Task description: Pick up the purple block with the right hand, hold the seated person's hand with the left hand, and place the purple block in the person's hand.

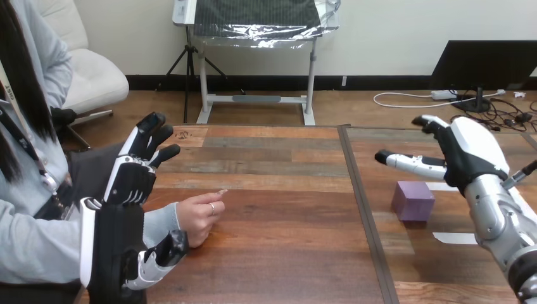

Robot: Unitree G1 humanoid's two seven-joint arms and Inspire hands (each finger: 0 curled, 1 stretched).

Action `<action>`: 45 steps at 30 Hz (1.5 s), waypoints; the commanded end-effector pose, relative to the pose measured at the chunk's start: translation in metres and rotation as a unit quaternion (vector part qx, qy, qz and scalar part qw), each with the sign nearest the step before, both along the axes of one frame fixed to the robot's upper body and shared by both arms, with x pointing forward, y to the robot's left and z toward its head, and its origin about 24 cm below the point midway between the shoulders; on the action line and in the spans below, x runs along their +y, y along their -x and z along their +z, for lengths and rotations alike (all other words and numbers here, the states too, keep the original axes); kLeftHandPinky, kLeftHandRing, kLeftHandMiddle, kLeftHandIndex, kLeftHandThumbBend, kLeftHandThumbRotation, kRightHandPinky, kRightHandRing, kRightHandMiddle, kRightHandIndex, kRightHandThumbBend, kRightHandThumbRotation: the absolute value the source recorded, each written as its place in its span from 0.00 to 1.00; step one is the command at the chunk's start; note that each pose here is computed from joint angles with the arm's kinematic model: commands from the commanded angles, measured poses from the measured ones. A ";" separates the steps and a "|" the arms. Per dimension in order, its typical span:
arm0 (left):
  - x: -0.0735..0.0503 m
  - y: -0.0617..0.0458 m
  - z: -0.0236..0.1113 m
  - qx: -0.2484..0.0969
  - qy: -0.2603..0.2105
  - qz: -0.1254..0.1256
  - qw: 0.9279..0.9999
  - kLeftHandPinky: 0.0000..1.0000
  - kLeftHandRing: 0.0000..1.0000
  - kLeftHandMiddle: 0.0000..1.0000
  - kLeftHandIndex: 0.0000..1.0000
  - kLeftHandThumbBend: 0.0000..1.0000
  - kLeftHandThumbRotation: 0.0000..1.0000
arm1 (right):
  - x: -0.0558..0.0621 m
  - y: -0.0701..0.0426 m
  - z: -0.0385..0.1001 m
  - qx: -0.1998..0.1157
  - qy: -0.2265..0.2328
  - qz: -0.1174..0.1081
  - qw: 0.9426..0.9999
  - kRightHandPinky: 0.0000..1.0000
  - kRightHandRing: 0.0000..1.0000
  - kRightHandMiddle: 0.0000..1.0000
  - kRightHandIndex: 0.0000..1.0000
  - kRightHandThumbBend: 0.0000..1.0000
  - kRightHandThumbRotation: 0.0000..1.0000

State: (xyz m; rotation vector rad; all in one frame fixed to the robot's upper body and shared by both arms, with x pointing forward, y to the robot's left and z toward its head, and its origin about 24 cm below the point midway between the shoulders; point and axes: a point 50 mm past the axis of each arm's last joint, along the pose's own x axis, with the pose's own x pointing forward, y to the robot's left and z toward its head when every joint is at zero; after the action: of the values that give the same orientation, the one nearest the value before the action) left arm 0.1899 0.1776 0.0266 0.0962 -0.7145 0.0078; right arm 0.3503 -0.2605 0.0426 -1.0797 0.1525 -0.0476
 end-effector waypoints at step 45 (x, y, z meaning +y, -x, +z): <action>0.000 -0.005 0.014 -0.053 0.010 0.001 0.999 0.80 0.87 0.90 0.88 1.00 0.75 | 0.017 -0.007 -0.011 0.073 0.039 -0.009 0.997 0.78 0.86 0.87 0.88 0.94 0.76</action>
State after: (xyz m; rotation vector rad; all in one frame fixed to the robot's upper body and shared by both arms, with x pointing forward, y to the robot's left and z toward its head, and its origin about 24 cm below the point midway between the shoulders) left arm 0.1883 0.1807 0.0283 0.0835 -0.7378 0.0378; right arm 0.3450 -0.2528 0.0180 -1.1535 0.3468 0.0158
